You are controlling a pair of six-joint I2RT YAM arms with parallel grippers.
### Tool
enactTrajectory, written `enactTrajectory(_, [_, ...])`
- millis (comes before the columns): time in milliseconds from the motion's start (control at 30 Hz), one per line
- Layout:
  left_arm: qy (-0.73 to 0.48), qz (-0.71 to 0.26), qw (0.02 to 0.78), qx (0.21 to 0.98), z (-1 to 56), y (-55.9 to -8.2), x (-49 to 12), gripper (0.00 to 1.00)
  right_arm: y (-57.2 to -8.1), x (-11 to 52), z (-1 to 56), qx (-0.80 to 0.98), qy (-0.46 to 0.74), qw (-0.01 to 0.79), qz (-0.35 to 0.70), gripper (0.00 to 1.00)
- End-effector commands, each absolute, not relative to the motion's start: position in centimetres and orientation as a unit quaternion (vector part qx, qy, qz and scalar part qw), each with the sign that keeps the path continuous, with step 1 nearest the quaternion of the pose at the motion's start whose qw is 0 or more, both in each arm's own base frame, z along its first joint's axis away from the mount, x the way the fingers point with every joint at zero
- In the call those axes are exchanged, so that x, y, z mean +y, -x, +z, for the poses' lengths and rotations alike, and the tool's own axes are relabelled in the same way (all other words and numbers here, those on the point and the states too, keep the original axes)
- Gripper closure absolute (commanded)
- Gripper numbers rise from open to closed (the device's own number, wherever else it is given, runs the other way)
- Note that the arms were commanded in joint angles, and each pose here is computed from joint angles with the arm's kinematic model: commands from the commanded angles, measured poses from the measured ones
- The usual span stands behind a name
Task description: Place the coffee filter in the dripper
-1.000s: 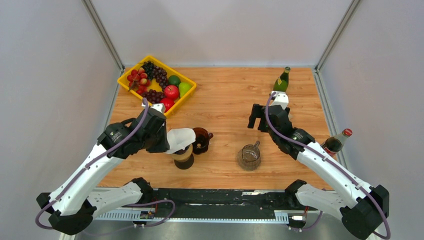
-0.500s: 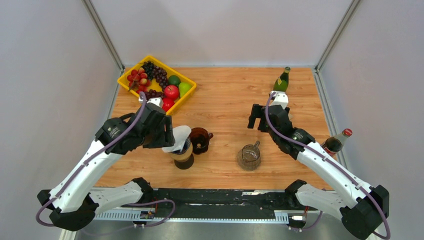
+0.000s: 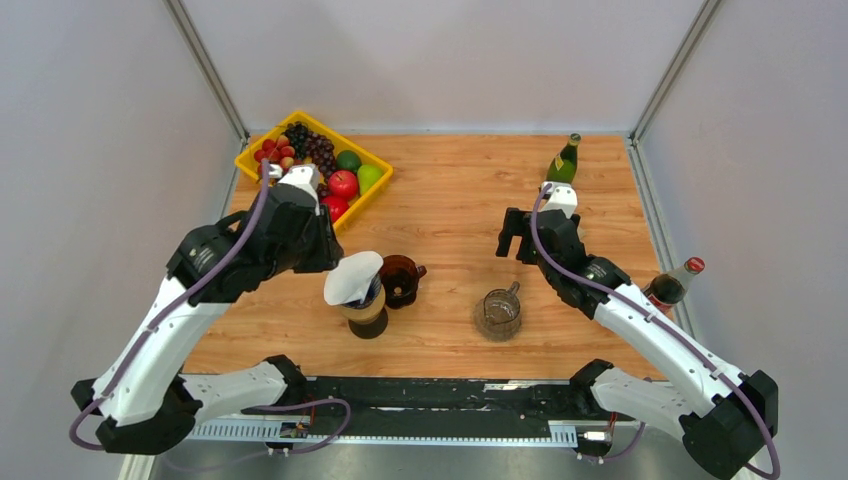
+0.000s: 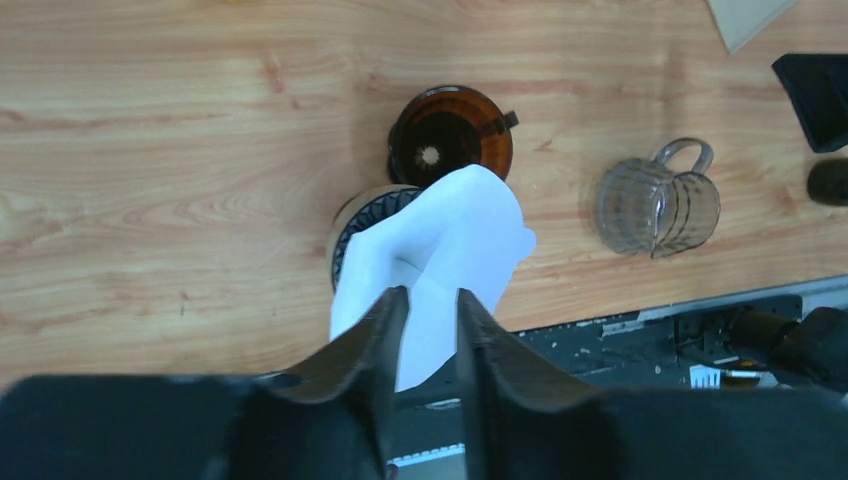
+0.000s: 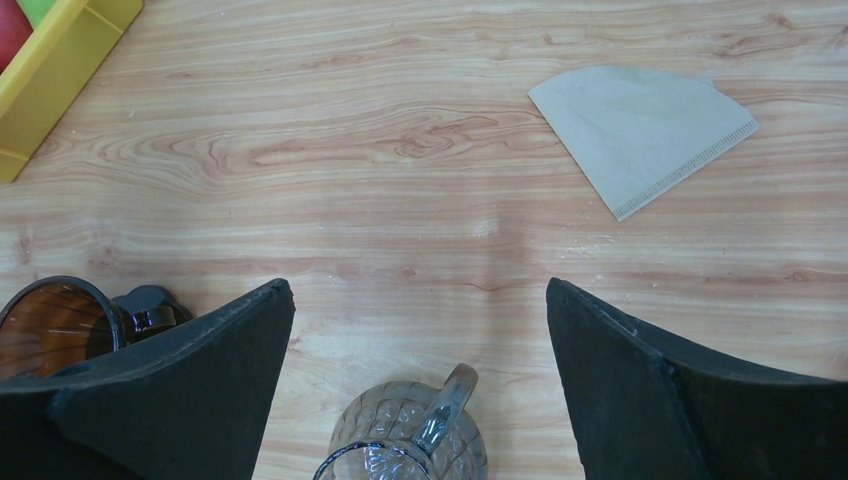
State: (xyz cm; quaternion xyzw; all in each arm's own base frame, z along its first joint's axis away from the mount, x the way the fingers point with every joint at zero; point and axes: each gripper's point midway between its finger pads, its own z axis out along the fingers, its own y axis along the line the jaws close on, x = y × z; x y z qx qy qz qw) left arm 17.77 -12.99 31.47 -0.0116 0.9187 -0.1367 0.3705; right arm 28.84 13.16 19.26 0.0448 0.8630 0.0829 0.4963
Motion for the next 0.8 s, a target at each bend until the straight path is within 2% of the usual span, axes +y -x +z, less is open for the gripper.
enactTrajectory(0, [-0.035, -0.142, 0.339, 0.929, 29.4, -19.0, -15.8, 0.71, -29.2, 13.1, 20.4, 0.851, -0.045, 0.516, 0.089, 0.0])
enactTrajectory(67, [-0.044, -0.133, 0.322, 0.936, 28.0, -19.1, -16.1, 0.76, -29.2, 13.0, 20.4, 0.851, -0.045, 0.515, 0.089, 0.0])
enactTrajectory(333, [-0.062, -0.134, 0.257, 0.955, 22.7, -18.2, -17.4, 0.84, -29.1, 13.5, 20.5, 0.852, -0.038, 0.513, 0.099, 0.0])
enactTrajectory(767, [-0.074, -0.115, 0.216, 0.967, 19.4, -17.4, -17.2, 0.85, -29.1, 13.6, 20.3, 0.854, -0.034, 0.51, 0.099, 0.0])
